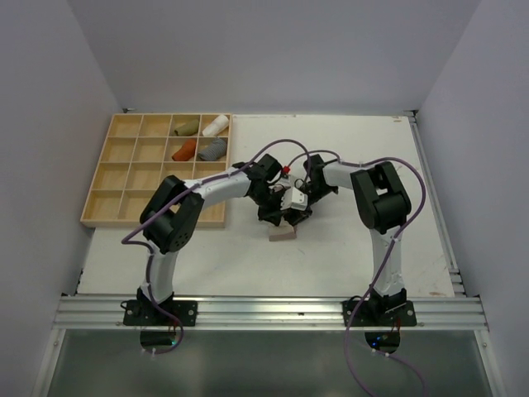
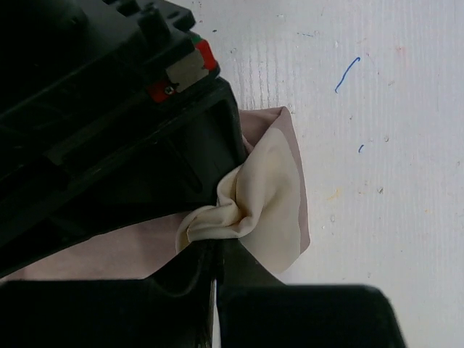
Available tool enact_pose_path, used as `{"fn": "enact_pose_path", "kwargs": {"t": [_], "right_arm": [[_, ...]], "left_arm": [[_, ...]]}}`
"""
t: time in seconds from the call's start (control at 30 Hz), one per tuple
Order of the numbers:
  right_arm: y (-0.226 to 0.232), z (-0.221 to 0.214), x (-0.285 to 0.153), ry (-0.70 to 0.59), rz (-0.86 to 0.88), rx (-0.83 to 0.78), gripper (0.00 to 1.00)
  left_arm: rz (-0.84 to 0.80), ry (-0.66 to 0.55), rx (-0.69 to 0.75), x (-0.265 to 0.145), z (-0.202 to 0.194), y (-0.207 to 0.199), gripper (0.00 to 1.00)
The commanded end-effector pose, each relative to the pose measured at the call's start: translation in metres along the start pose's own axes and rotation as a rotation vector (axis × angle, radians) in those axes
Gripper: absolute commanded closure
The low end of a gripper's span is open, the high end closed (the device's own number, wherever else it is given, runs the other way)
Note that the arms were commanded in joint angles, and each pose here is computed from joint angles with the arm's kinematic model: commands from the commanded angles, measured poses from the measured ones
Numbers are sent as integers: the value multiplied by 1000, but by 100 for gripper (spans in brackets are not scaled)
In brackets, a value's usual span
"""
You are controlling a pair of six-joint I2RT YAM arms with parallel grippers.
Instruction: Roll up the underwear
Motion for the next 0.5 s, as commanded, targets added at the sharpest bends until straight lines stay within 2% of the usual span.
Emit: {"fn": "enact_pose_path", "kwargs": {"t": [0.0, 0.3, 0.47], "right_arm": [[8, 18, -13, -26, -56, -120, 80], [40, 61, -53, -132, -98, -221, 77], [4, 68, -42, -126, -184, -148, 79]], "left_arm": [[21, -35, 17, 1, 11, 6, 100], [46, -68, 61, -22, 31, -7, 100], [69, -66, 80, -26, 38, -5, 100]]}}
Point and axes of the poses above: each gripper's point midway between its finger pads, its own x axis out along the fingers, its own y axis along the line the jaws close on, z = x × y, the point moved 3 cm from there along -x, back along the fingers, and after that the axes turned 10 degrees about x, right-handed, at the moved point
